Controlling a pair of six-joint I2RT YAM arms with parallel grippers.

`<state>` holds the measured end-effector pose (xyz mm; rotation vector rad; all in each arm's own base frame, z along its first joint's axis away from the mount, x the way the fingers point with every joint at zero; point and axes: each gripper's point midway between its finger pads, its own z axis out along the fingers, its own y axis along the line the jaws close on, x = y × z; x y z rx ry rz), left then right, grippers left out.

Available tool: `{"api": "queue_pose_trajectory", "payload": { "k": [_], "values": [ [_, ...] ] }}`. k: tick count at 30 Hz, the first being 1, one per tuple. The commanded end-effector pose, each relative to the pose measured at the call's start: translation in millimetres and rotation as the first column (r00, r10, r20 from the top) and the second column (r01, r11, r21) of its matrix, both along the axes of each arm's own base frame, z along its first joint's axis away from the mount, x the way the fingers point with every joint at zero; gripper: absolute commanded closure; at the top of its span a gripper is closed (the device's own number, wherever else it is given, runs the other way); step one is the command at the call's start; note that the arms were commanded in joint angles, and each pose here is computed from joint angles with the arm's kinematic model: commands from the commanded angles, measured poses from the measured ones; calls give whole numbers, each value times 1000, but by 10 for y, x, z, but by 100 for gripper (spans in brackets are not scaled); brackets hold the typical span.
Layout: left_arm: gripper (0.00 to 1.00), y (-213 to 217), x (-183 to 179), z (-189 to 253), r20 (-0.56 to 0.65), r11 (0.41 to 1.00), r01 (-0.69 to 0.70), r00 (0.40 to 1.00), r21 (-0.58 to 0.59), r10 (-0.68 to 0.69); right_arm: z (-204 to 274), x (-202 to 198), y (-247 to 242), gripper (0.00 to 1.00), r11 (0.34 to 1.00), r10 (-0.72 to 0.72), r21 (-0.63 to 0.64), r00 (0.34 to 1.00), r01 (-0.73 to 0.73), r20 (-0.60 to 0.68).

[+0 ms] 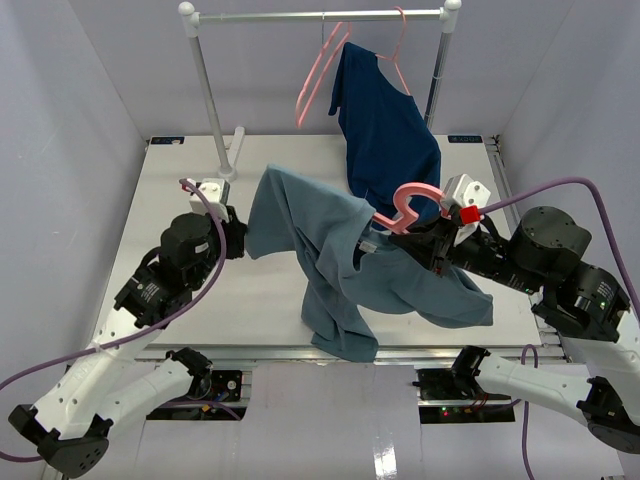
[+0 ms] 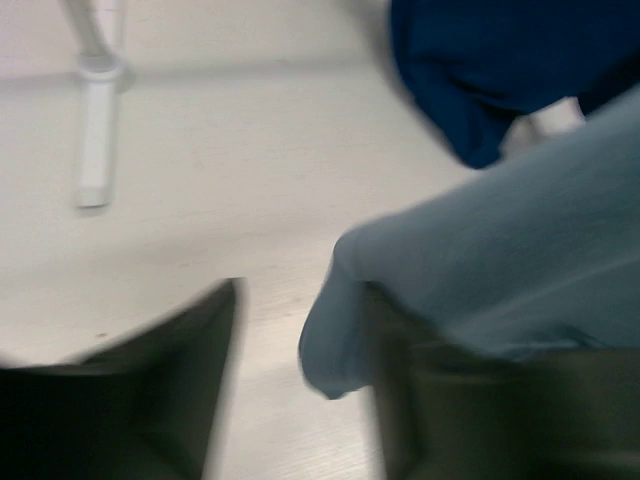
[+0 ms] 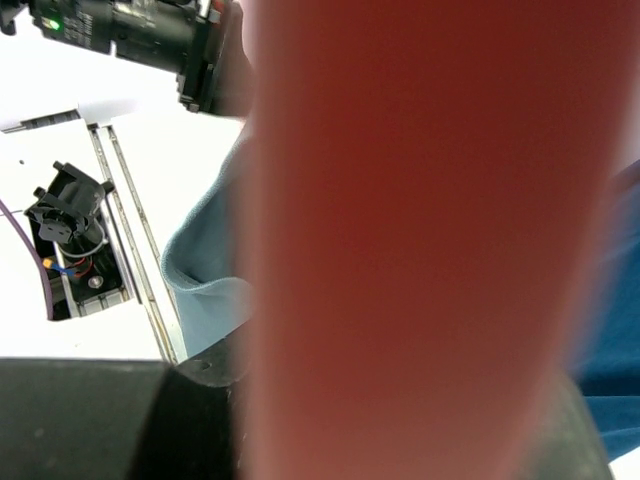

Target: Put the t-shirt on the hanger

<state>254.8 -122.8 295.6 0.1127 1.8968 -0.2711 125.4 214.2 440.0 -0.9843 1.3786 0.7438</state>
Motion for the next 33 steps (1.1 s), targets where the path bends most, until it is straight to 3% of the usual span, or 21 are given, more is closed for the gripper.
{"api": "queue_pose_trajectory", "payload": {
  "k": [1,3,13,20,24,27,33],
  "values": [
    [18,-477,-281,213,49,946,303,953,-117,-299,524,-83,-72,92,991,8,130,994,-22,105],
    [10,-602,-374,233,45,915,376,926,-149,-374,576,-127,-85,92,989,23,141,994,-38,108],
    [12,-821,-669,354,84,813,533,845,-236,-529,583,-132,-126,92,990,13,137,994,-28,111],
    [13,-518,-712,685,165,869,454,889,-197,-427,537,-103,-173,92,992,-13,125,993,-2,114],
    [12,-562,-858,858,221,823,506,861,-258,-459,531,-130,-168,92,991,0,131,994,-15,112],
    [12,-689,-870,685,180,794,543,839,-273,-513,538,-142,-149,92,990,9,141,994,-25,110],
    [12,-566,-573,348,106,886,405,915,-226,-390,568,-160,-128,92,988,24,147,993,-40,112]
  ]
}}
